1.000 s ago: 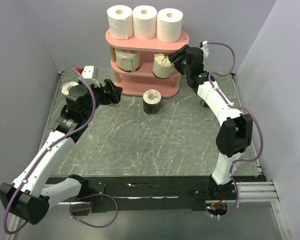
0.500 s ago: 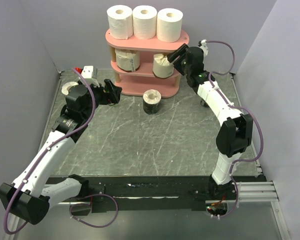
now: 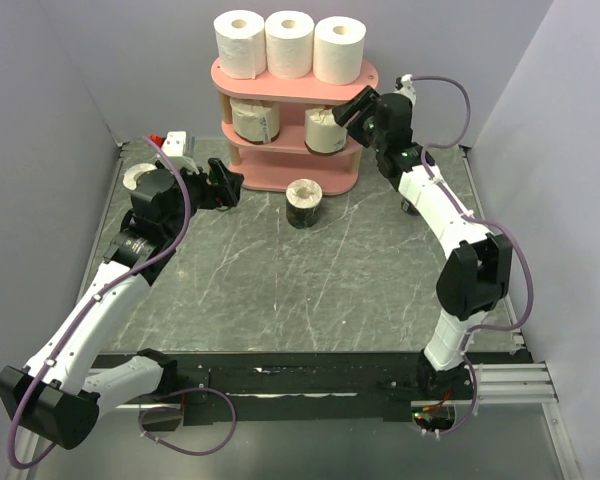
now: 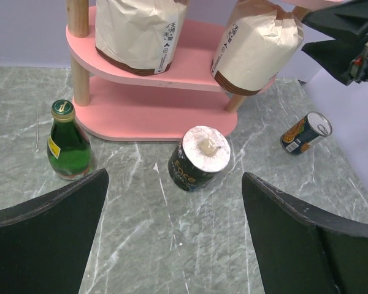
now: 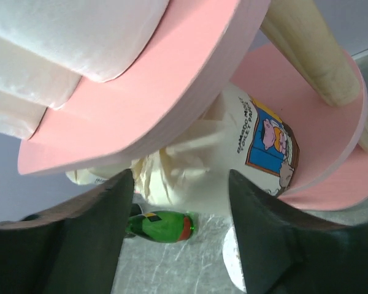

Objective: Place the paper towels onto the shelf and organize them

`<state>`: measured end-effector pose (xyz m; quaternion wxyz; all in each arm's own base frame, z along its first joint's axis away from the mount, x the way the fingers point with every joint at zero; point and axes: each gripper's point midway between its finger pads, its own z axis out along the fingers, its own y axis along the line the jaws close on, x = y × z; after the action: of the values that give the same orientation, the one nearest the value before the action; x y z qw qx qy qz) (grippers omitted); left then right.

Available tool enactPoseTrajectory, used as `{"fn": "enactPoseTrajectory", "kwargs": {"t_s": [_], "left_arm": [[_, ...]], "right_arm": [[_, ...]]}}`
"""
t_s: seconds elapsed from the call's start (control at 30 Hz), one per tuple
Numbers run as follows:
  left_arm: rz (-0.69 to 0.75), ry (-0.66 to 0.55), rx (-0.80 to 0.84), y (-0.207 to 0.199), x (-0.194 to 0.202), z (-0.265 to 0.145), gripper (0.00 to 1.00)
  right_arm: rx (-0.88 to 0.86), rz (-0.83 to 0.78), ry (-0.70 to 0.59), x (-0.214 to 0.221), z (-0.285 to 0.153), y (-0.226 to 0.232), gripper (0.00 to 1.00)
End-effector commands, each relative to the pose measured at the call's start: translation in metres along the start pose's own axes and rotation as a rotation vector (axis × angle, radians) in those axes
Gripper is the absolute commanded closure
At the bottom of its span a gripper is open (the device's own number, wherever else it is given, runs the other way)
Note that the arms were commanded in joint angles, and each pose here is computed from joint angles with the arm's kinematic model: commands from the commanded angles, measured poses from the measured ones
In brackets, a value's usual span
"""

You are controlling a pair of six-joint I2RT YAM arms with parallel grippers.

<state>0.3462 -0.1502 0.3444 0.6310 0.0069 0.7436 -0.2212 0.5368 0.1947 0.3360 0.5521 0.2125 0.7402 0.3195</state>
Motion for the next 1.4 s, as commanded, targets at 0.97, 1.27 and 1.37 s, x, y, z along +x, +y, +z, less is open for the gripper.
{"fn": "enactPoseTrajectory", "kwargs": {"t_s": [0.97,1.27,1.37], "left_arm": [[-0.001,-0.078,0.001,0.002,-0.020,-0.006,0.04],[-0.003,-0.082,-0.001,0.003,-0.022,-0.006,0.04],[-0.004,-0.084,-0.007,0.004,-0.022,-0.006,0.04]], "right_arm": [[-0.198,0.022,-0.044,0.016,0.031,0.033,0.45],[-0.197,0.011,-0.053,0.016,0.047,0.037,0.39],[-0.212,0.002,-0.043,0.015,0.040,0.042,0.36]]}}
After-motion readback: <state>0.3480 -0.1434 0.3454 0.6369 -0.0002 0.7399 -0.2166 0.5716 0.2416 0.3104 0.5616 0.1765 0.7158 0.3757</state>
